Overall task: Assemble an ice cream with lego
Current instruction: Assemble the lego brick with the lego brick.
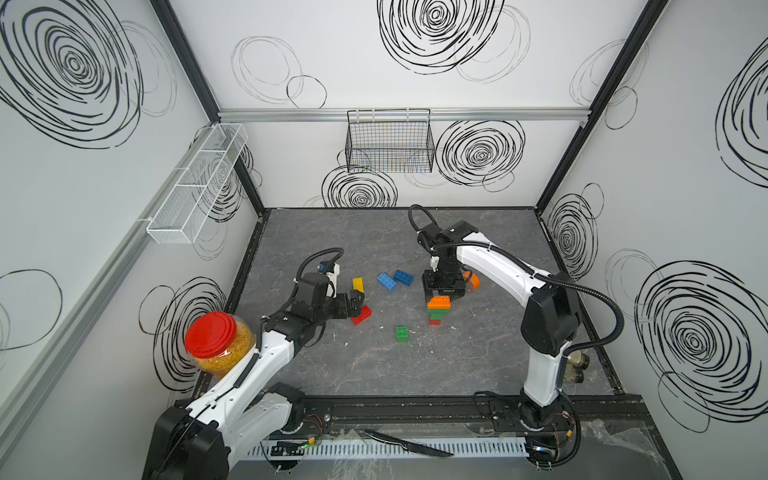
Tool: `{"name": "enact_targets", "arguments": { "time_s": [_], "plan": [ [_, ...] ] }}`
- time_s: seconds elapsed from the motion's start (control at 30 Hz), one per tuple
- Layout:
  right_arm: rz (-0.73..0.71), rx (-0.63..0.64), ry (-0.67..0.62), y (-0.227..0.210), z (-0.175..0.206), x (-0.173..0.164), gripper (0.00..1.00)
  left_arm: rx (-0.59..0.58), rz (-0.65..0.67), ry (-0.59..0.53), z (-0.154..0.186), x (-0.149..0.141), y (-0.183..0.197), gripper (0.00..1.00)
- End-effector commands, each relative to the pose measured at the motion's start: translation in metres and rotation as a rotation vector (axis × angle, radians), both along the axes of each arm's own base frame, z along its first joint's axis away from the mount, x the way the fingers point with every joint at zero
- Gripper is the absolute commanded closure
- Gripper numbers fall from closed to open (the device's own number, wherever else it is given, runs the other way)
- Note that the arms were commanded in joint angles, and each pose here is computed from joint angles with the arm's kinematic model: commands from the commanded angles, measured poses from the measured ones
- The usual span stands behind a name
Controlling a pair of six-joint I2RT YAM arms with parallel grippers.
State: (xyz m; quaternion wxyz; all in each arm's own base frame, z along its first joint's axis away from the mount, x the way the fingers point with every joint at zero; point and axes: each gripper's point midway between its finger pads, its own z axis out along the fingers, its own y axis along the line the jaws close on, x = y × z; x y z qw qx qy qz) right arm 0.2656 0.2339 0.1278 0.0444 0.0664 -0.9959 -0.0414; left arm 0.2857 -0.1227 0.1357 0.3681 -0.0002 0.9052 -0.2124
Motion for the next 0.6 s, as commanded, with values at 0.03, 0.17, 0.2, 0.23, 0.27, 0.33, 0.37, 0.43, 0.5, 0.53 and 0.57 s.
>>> {"name": "enact_targets", "arguments": {
  "time_s": [0.03, 0.17, 0.2, 0.23, 0.27, 0.33, 0.37, 0.43, 0.5, 0.53, 0.57],
  "plan": [
    [-0.002, -0.032, 0.009, -0.003, -0.002, -0.003, 0.46, 0.001, 0.004, -0.042, 0.013, 0.006, 0.002, 0.01],
    [0.000, -0.052, 0.020, -0.008, -0.011, -0.005, 0.46, 0.001, 0.005, -0.042, 0.013, 0.006, 0.002, 0.01],
    [0.001, -0.049, 0.025, -0.007, -0.014, -0.007, 0.46, 0.004, 0.006, -0.040, 0.012, 0.006, 0.002, 0.01],
    [0.001, -0.047, 0.029, -0.007, -0.016, -0.008, 0.46, 0.004, 0.006, -0.037, 0.012, 0.005, 0.002, 0.01],
    [0.001, -0.047, 0.034, -0.007, -0.018, -0.009, 0.46, 0.004, 0.006, -0.036, 0.011, 0.005, 0.002, 0.01],
    [0.001, -0.049, 0.036, -0.008, -0.021, -0.010, 0.46, 0.004, 0.006, -0.037, 0.012, 0.005, 0.003, 0.01],
    [0.001, -0.049, 0.036, -0.009, -0.021, -0.011, 0.46, 0.004, 0.009, -0.037, 0.012, 0.005, 0.003, 0.01],
    [0.000, -0.056, 0.032, -0.010, -0.022, -0.010, 0.46, 0.004, 0.008, -0.037, 0.012, 0.005, 0.003, 0.01],
    [0.000, -0.082, 0.028, -0.015, -0.023, -0.010, 0.46, 0.004, 0.005, -0.035, 0.011, 0.005, 0.002, 0.01],
    [0.000, -0.102, 0.022, -0.018, -0.022, -0.009, 0.46, 0.004, 0.005, -0.034, 0.011, 0.005, 0.002, 0.01],
    [0.000, -0.118, 0.016, -0.021, -0.022, -0.009, 0.46, 0.004, 0.005, -0.035, 0.011, 0.005, 0.002, 0.01]
  ]
}}
